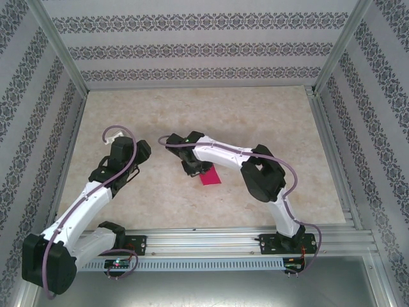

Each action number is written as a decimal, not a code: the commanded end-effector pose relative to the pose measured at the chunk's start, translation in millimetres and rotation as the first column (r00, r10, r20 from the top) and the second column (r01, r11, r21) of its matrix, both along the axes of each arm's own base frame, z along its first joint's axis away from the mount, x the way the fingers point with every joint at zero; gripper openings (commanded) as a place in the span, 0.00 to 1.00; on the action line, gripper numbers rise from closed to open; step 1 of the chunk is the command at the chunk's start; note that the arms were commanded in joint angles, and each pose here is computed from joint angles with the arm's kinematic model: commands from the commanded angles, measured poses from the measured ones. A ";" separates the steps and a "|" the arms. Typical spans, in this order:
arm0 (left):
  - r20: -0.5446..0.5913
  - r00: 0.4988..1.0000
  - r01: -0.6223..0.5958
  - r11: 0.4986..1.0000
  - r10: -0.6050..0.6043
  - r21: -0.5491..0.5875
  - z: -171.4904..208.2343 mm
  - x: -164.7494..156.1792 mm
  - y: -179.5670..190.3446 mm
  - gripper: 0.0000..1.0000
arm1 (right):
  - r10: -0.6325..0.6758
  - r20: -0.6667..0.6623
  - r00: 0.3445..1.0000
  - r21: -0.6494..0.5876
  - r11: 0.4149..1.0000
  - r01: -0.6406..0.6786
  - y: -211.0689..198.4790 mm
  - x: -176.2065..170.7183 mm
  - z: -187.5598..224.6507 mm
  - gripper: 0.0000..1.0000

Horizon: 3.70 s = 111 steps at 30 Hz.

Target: Fold a paper plane with a square sheet of paper (pick it up from the middle)

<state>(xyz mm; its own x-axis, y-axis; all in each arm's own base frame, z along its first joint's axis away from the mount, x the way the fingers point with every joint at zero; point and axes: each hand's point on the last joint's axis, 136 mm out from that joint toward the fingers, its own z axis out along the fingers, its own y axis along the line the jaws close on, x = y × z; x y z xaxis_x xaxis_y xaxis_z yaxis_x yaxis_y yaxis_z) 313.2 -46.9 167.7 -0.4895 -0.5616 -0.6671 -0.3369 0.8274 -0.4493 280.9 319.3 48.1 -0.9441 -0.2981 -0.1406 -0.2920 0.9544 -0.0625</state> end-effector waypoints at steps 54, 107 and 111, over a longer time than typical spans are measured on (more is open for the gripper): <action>-0.286 0.738 0.454 0.762 -0.612 -0.461 -113.0 66.6 -187.8 0.27 | -0.358 -0.062 0.931 0.740 0.610 0.284 -42.4 6.0 20.4 0.44; -0.264 0.532 0.841 0.538 -0.804 0.057 -65.6 -39.0 -200.0 0.62 | -0.546 -0.157 0.823 0.802 0.416 0.429 -50.2 49.5 5.7 0.27; -0.320 0.453 0.892 0.422 -0.832 0.164 -71.5 -60.1 -218.5 0.64 | -0.499 -0.192 0.845 0.807 0.411 0.425 -44.3 45.8 6.2 0.27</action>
<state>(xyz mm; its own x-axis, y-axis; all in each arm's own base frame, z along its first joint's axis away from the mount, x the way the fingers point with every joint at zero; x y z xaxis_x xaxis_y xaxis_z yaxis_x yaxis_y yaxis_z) 263.6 -268.7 101.3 -0.7975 0.2687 -0.5402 0.4962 0.8014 -0.3339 326.4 270.0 52.1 -0.8662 0.4753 -0.1540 0.1914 0.6003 0.7765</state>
